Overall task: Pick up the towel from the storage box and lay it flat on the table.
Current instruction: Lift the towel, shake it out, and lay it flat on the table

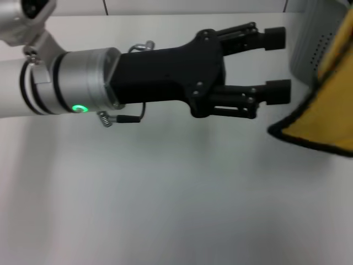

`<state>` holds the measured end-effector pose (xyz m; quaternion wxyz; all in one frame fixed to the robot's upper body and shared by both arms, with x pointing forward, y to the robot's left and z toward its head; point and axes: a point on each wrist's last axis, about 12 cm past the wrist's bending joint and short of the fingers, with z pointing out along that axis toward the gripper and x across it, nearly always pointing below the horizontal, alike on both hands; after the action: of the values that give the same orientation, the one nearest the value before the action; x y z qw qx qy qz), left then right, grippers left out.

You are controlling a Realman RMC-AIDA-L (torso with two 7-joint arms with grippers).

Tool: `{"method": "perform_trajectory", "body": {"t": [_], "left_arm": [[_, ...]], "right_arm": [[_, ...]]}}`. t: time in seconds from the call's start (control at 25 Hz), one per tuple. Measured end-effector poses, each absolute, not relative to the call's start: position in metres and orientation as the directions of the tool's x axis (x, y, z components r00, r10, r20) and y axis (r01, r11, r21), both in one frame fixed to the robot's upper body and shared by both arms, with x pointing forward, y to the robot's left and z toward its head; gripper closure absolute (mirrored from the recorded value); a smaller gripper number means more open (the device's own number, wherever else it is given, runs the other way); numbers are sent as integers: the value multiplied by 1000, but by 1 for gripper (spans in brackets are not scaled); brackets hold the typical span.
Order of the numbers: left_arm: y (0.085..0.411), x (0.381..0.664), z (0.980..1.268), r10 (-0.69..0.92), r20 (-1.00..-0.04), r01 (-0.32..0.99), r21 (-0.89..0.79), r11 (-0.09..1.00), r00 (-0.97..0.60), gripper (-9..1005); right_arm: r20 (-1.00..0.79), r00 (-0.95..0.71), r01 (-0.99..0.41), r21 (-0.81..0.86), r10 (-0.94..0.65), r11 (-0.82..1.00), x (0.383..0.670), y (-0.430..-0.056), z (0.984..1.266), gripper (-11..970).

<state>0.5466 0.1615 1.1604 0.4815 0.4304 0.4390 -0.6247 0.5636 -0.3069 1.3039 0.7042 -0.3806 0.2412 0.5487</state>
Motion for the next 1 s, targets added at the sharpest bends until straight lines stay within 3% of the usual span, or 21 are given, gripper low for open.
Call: {"method": "perform_trajectory", "body": {"t": [0.36, 1.0], "left_arm": [[171, 547, 1151, -225, -963, 989, -138, -60, -148, 130], [176, 548, 1150, -242, -960, 990, -141, -29, -144, 219]], "right_arm": [[-760, 286, -956, -270, 584, 118, 565, -306, 1305, 947], [-754, 306, -951, -276, 581, 142, 566, -307, 1304, 948]]}}
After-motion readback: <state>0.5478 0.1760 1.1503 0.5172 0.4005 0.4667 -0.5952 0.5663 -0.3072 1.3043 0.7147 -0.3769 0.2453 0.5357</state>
